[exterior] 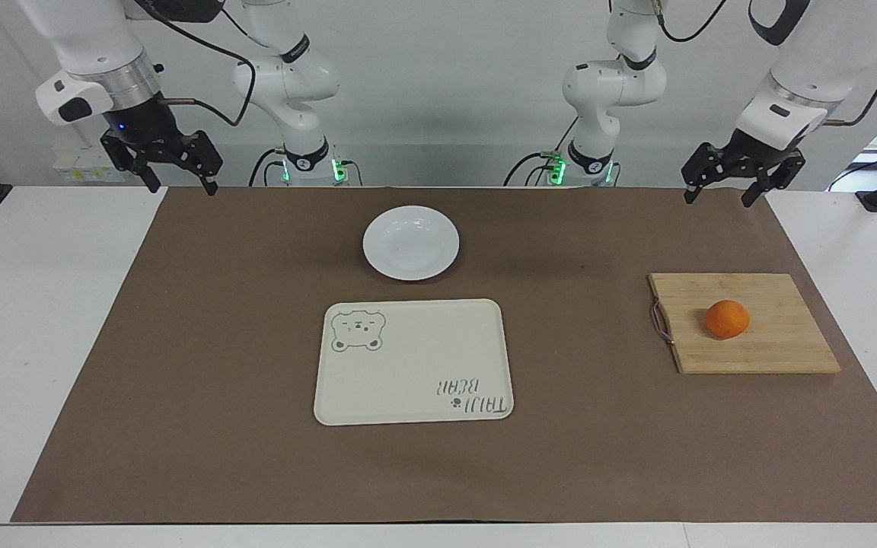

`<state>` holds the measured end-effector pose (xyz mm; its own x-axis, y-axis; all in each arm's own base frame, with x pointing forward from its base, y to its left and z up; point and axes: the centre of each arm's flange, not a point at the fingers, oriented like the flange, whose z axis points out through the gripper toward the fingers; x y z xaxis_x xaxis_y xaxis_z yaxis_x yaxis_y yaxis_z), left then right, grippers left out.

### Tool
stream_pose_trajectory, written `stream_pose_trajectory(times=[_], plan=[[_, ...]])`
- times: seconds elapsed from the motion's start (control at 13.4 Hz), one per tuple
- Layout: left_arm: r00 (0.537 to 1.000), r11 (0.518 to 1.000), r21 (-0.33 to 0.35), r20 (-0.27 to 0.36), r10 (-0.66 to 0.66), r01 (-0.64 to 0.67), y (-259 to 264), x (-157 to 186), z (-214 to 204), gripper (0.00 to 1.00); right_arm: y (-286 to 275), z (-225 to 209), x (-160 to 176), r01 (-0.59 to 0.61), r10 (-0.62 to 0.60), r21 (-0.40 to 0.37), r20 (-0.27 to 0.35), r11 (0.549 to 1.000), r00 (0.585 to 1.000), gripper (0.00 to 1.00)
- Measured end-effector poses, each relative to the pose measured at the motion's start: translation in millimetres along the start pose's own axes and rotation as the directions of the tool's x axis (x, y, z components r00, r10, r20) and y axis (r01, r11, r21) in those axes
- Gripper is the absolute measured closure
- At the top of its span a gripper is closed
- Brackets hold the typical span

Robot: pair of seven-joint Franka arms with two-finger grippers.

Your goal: Place orange and plate with both arms

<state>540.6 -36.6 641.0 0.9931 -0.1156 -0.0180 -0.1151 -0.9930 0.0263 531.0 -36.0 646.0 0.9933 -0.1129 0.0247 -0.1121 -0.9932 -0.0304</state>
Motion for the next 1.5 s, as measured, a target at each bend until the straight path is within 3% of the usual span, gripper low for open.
stream_pose_trajectory(times=[0.9, 1.5], plan=[[0.998, 0.999, -0.006, 0.054, -0.032, 0.032, -21.6, 4.7, 25.8, 0.0, 0.2, 0.8, -0.2, 0.0, 0.0, 0.0, 0.002, 1.0, 1.0, 0.0], [0.999, 0.999, -0.007, 0.032, -0.044, 0.044, -52.9, 11.0, 60.7, 0.0, 0.2, 1.0, -0.3, 0.0, 0.0, 0.0, 0.002, 1.0, 1.0, 0.0]])
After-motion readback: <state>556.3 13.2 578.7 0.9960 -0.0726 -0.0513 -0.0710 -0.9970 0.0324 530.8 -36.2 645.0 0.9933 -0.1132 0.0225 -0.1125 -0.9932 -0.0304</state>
